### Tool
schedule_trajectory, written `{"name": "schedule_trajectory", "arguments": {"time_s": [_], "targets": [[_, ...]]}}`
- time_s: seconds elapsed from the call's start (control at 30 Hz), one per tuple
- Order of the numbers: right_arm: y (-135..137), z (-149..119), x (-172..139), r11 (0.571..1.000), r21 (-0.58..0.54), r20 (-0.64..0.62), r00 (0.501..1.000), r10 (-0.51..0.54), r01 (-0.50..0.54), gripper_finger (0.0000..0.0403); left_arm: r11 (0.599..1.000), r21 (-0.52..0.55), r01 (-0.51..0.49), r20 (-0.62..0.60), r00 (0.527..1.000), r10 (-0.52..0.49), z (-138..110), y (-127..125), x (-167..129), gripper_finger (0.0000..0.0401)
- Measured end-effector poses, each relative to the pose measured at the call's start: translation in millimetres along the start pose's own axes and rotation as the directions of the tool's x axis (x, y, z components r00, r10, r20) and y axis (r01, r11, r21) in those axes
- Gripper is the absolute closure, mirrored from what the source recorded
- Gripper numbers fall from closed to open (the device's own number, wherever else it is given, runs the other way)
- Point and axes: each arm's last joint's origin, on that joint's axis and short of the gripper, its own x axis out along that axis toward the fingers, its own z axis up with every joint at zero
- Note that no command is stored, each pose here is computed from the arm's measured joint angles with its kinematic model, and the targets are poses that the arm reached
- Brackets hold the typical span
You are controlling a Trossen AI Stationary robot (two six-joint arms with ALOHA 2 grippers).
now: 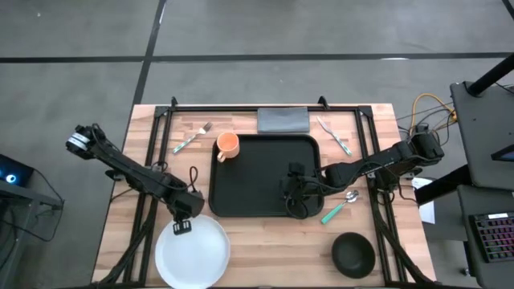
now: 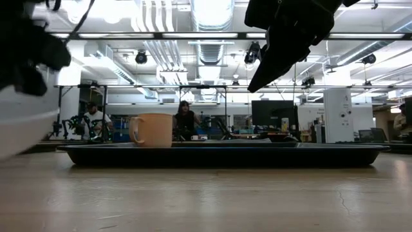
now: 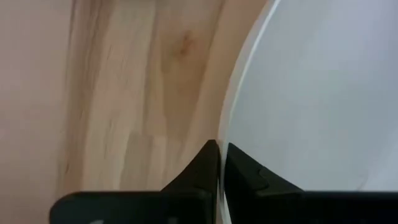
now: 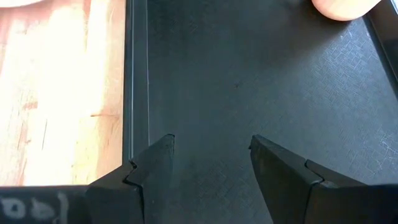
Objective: Set up tray
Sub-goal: Put the white plate to the right of the orange mug on the black serving tray
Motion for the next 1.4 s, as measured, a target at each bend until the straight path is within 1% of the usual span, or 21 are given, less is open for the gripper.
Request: {"name": "schedule_trajectory", "arguments": {"time_s": [0.1, 0.23, 0.33, 0.4, 0.53, 0.6, 0.67, 0.77, 0.83, 0.9, 0.97, 1.03, 1.07, 1.1, 1.17, 1.2, 1.27, 1.33, 1.4], "targets": [[0, 0, 0, 1.000, 0.000, 0.000, 1.000, 0.000, 0.000, 0.0202, 0.999, -0.012, -0.045, 0.031, 0.998, 0.045, 7, -7, -26, 0.0400], [0, 1, 0, 1.000, 0.011, 0.007, 1.000, -0.003, 0.003, 0.0202, 0.993, -0.042, -0.107, 0.159, 0.981, 0.112, 18, -16, -65, 0.0400], [-1, 3, -1, 0.998, 0.032, 0.033, 0.998, -0.050, 0.049, 0.0202, 0.993, -0.064, -0.104, 0.243, 0.963, 0.116, 25, -21, -89, 0.0400], [-2, 7, -3, 0.996, 0.043, 0.053, 0.995, -0.085, 0.082, 0.0202, 0.991, -0.081, -0.104, 0.277, 0.953, 0.123, 29, -20, -102, 0.0400], [-3, 16, -21, 0.995, 0.051, 0.080, 0.992, -0.093, 0.089, 0.0202, 0.986, -0.131, -0.100, 0.333, 0.933, 0.139, 37, -16, -118, 0.0401], [-3, 19, -33, 0.992, 0.030, 0.094, 0.988, -0.124, 0.122, 0.0202, 0.978, -0.173, -0.114, 0.351, 0.921, 0.169, 41, -10, -123, 0.0401], [0, 19, -47, 0.979, -0.018, 0.109, 0.974, -0.198, 0.201, 0.0202, 0.965, -0.228, -0.127, 0.365, 0.908, 0.205, 47, 0, -126, 0.0401], [3, 13, -71, 0.940, -0.097, 0.110, 0.943, -0.316, 0.326, 0.0202, 0.946, -0.297, -0.131, 0.372, 0.897, 0.241, 56, 18, -131, 0.0401], [1, 9, -82, 0.919, -0.126, 0.082, 0.928, -0.365, 0.373, 0.0202, 0.936, -0.335, -0.109, 0.365, 0.900, 0.236, 64, 32, -134, 0.0401], [-3, 7, -90, 0.916, -0.094, 0.043, 0.921, -0.388, 0.390, 0.0202, 0.933, -0.356, -0.051, 0.378, 0.905, 0.193, 72, 47, -141, 0.0401], [-12, 11, -98, 0.911, -0.002, 0.012, 0.911, -0.413, 0.413, 0.0202, 0.931, -0.365, 0.000, 0.424, 0.890, 0.167, 83, 59, -150, 0.0401], [-21, 14, -104, 0.904, 0.089, -0.038, 0.908, -0.417, 0.419, 0.0202, 0.931, -0.365, -0.003, 0.452, 0.874, 0.180, 92, 69, -160, 0.0401], [-25, 16, -107, 0.902, 0.123, -0.061, 0.911, -0.409, 0.413, 0.0202, 0.932, -0.364, -0.012, 0.457, 0.869, 0.189, 96, 72, -165, 0.0401], [-28, 19, -110, 0.910, 0.152, -0.079, 0.923, -0.377, 0.385, 0.0202, 0.933, -0.358, -0.021, 0.462, 0.865, 0.197, 102, 75, -169, 0.0401], [-32, 24, -115, 0.942, 0.162, -0.132, 0.953, -0.274, 0.293, 0.0202, 0.940, -0.337, -0.047, 0.458, 0.865, 0.207, 112, 78, -178, 0.0401], [-33, 28, -117, 0.962, 0.148, -0.148, 0.967, -0.207, 0.228, 0.0202, 0.944, -0.324, -0.062, 0.446, 0.870, 0.211, 118, 78, -182, 0.0401], [-31, 36, -122, 0.993, 0.079, -0.157, 0.985, -0.076, 0.089, 0.0202, 0.949, -0.303, -0.091, 0.420, 0.881, 0.219, 130, 77, -190, 0.0401], [-28, 44, -126, 1.000, 0.008, -0.157, 0.988, -0.002, 0.003, 0.0202, 0.947, -0.292, -0.132, 0.354, 0.905, 0.235, 144, 77, -193, 0.0401], [-26, 53, -131, 0.996, -0.053, -0.164, 0.985, 0.058, -0.068, 0.0202, 0.949, -0.268, -0.164, 0.306, 0.920, 0.246, 160, 77, -195, 0.0401]]}}
